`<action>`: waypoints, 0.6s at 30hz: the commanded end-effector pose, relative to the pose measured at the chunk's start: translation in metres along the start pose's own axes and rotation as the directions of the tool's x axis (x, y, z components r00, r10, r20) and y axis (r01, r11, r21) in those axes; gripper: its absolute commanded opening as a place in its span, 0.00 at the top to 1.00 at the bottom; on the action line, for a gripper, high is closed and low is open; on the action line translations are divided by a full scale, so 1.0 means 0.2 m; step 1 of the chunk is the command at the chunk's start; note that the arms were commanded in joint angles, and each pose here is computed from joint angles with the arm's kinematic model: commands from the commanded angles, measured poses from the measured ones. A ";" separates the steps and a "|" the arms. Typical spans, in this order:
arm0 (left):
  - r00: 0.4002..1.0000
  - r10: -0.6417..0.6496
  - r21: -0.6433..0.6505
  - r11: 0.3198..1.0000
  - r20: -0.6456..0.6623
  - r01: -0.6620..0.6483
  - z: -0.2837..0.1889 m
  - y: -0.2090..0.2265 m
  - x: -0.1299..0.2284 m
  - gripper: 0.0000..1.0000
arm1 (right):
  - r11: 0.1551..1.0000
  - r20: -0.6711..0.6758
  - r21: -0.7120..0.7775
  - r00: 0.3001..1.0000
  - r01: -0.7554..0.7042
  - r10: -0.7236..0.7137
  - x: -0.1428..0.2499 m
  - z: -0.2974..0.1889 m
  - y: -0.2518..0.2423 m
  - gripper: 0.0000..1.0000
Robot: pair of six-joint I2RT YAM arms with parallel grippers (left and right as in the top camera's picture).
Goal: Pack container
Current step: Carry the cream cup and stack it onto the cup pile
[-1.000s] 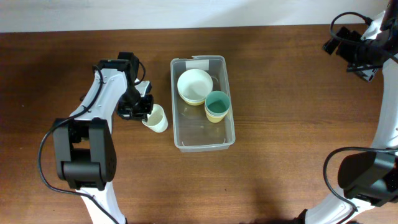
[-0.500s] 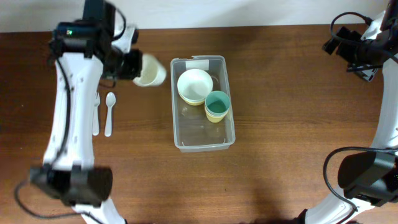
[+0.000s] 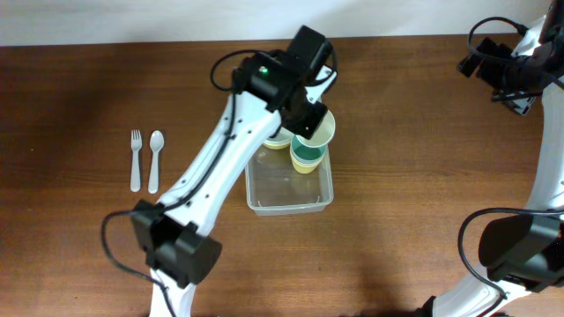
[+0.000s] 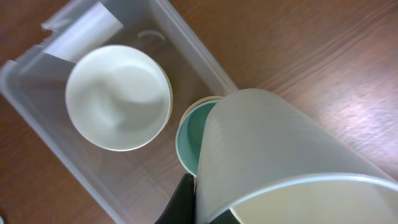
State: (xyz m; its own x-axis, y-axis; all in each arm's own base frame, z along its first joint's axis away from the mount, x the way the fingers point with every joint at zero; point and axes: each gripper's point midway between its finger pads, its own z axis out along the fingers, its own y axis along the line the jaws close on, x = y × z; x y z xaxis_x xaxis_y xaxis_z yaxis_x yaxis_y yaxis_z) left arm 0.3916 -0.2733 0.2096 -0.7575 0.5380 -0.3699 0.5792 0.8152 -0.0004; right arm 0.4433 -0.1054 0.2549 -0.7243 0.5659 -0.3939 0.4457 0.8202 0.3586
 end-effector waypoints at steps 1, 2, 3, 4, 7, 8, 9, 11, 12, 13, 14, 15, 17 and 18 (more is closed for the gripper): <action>0.998 0.022 -0.029 0.999 -0.062 -0.023 0.14 0.03 0.03 0.99 | 1.000 0.000 0.002 1.000 -0.005 0.005 0.00 0.00 0.00 0.01; 0.997 0.021 -0.029 0.999 -0.076 -0.024 0.17 0.03 0.04 0.99 | 1.000 0.000 0.002 1.000 -0.005 0.005 0.00 0.00 0.00 0.01; 0.996 0.021 -0.028 0.999 -0.091 -0.024 0.20 0.03 0.05 0.98 | 1.000 0.000 0.002 1.000 -0.005 0.005 0.00 0.00 0.00 0.01; 0.995 0.021 -0.028 0.999 -0.098 -0.024 0.20 0.03 0.06 0.95 | 1.000 0.000 0.002 1.000 -0.005 0.005 0.00 0.00 0.00 0.01; 0.993 0.020 -0.091 0.995 -0.119 -0.031 0.18 0.09 0.08 0.86 | 1.000 0.000 0.002 1.000 -0.005 0.005 0.00 0.00 0.00 0.01; 0.991 0.020 -0.118 0.992 -0.130 -0.035 0.17 0.11 0.09 0.80 | 1.000 0.000 0.002 1.000 -0.005 0.005 0.00 0.00 0.00 0.01; 0.990 0.019 -0.128 0.991 -0.137 -0.037 0.16 0.12 0.10 0.67 | 1.000 0.000 0.002 1.000 -0.005 0.005 0.00 0.00 0.00 0.01; 0.988 0.019 -0.152 0.987 -0.154 -0.043 0.13 0.14 0.12 0.55 | 1.000 0.000 0.002 1.000 -0.005 0.005 0.00 0.00 0.00 0.01; 0.985 0.016 -0.177 0.983 -0.169 -0.047 0.09 0.17 0.14 0.53 | 1.000 0.000 0.002 1.000 -0.005 0.005 0.00 0.00 0.00 0.01; 0.983 0.005 -0.197 0.980 -0.182 -0.041 0.06 0.19 0.15 0.52 | 1.000 0.000 0.002 1.000 -0.006 0.006 0.00 0.00 0.00 0.01; 0.980 -0.033 -0.246 0.969 -0.197 -0.017 0.01 0.25 0.18 0.52 | 1.000 0.000 0.002 1.000 -0.005 0.005 0.00 0.00 0.00 0.01; 0.977 -0.059 -0.277 0.961 -0.205 0.000 -0.02 0.29 0.20 0.52 | 1.000 0.000 0.002 1.000 -0.005 0.005 0.00 0.00 0.00 0.01; 0.967 -0.161 -0.375 0.924 -0.200 0.076 -0.15 0.45 0.25 0.55 | 1.000 0.000 0.002 1.000 -0.005 0.005 0.00 0.00 0.00 0.01; 0.965 -0.199 -0.376 0.918 -0.168 0.124 -0.21 0.51 0.26 0.52 | 1.000 0.000 0.002 1.000 -0.005 0.005 0.00 0.00 0.00 0.01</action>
State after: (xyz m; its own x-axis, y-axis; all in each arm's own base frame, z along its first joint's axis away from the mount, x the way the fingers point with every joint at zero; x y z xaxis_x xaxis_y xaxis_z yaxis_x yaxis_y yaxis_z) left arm 0.3772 -0.2045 0.1947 -0.8359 0.5379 -0.1094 0.5070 0.8330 0.2216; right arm 0.4433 -0.1054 0.2549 -0.7242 0.5662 -0.3938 0.4460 0.8200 0.3588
